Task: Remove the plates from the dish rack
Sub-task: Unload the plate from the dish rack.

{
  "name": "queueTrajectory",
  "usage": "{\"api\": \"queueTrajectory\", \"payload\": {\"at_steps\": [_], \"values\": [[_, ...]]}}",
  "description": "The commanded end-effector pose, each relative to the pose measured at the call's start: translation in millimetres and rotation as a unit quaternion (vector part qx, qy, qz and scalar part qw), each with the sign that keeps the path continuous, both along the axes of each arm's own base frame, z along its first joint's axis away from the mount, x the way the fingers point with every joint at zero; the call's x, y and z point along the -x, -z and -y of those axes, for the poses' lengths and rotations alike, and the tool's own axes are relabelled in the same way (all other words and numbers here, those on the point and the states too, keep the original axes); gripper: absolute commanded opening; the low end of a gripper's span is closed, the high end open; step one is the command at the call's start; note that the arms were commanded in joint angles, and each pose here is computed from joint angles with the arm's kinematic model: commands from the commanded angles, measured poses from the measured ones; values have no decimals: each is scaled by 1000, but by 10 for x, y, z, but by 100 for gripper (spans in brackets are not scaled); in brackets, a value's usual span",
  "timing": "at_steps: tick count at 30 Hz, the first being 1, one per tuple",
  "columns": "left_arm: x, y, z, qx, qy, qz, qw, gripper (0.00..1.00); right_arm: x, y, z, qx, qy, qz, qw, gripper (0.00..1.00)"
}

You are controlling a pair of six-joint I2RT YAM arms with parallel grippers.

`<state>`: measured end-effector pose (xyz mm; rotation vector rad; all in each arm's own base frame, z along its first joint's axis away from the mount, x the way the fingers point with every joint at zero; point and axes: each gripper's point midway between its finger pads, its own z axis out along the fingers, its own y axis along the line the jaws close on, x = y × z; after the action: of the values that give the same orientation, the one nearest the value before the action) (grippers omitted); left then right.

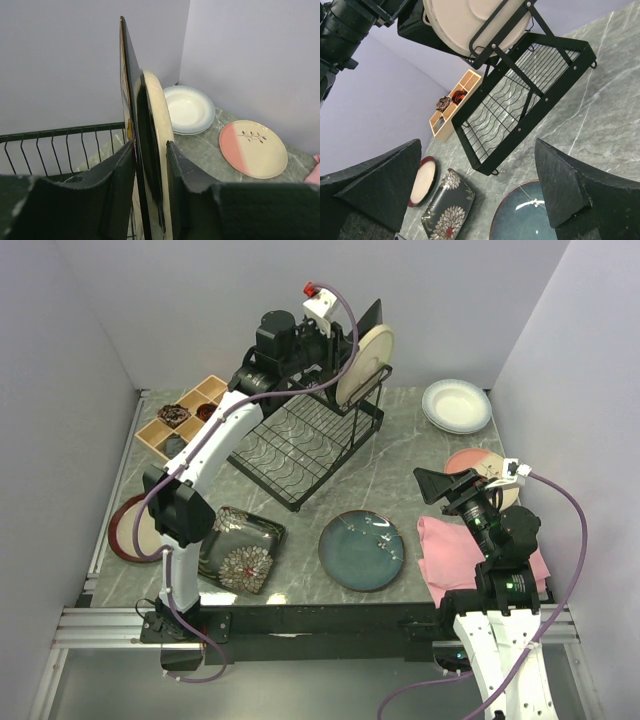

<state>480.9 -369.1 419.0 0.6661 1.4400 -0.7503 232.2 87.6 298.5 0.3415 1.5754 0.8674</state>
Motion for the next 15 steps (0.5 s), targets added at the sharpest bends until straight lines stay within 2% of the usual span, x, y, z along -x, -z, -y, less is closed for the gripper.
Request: {"api": "queueTrajectory", "payload": {"at_steps": [1,7,15], "values": [[-73,-123,-88,9,-29,25,999,36,-8,-95,0,8,-1,21,1000,100],[3,-413,-226,35,-52,44,997,40,-8,-93,-1,6,-1,21,1000,100],[14,-426,-264,27,-59,44,997,41,-4,-93,-9,5,-3,21,1000,100]]}}
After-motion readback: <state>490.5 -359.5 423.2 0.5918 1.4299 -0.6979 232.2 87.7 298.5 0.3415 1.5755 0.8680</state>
